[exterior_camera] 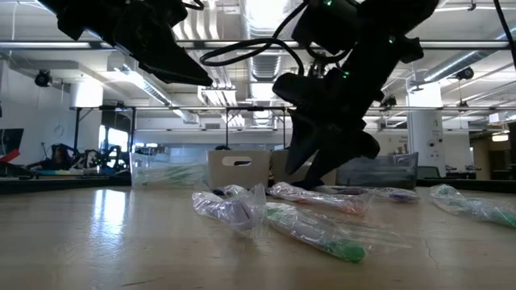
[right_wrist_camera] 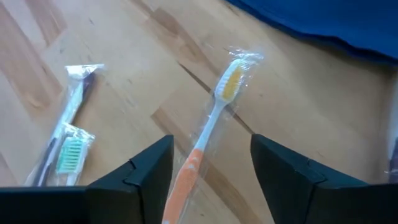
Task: Pick & Place Toothbrushes
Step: Put the orange toothbrush into the white bin
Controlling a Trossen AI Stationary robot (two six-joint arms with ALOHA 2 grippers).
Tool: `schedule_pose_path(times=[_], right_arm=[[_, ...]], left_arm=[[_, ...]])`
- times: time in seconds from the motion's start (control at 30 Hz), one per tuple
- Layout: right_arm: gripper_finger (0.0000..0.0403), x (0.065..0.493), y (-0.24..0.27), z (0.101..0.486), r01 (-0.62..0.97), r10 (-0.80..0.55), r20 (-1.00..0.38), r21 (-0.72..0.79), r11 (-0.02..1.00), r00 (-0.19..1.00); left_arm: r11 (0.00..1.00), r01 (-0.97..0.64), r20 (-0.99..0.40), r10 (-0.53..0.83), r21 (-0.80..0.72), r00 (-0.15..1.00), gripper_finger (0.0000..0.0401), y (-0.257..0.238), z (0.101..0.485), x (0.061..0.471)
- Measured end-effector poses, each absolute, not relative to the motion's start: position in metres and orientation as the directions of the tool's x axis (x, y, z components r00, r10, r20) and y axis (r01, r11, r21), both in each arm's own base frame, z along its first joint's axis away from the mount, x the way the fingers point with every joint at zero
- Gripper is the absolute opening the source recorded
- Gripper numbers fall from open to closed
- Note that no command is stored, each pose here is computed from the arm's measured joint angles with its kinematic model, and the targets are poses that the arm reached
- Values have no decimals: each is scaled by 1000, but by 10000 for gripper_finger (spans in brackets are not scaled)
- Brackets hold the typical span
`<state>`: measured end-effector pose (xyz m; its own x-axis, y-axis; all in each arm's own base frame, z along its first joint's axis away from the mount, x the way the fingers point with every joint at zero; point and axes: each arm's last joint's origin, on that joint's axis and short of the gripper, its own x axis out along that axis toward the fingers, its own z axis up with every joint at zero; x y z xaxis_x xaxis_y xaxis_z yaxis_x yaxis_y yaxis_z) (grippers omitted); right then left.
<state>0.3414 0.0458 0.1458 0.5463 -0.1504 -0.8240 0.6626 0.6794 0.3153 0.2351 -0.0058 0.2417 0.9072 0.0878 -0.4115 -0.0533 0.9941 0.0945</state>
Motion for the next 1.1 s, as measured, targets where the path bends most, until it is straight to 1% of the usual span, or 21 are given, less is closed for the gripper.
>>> schedule_pose_path(times=[0.27, 0.43, 0.63, 0.73, 0.83, 1.1], right_arm=[[228, 341, 46, 137, 664, -153, -825, 312, 680, 544], [235, 352, 47, 121, 673, -162, -840, 282, 684, 517], [238, 363, 49, 117, 675, -171, -843, 270, 686, 510], [224, 364, 49, 118, 676, -171, -847, 263, 688, 504], [201, 363, 49, 117, 679, -172, -852, 255, 688, 494], [112, 359, 47, 112, 696, -198, -864, 215, 685, 462]], left_arm=[[994, -53, -411, 88, 94, 907, 207, -6, 242, 235], [994, -55, -411, 88, 90, 907, 207, -6, 242, 235], [994, -54, -413, 87, 91, 906, 207, -6, 241, 235], [994, -54, -413, 87, 91, 906, 207, -6, 241, 235], [994, -54, -413, 87, 91, 907, 207, -6, 241, 235], [995, -55, -413, 87, 88, 907, 207, -6, 241, 235]])
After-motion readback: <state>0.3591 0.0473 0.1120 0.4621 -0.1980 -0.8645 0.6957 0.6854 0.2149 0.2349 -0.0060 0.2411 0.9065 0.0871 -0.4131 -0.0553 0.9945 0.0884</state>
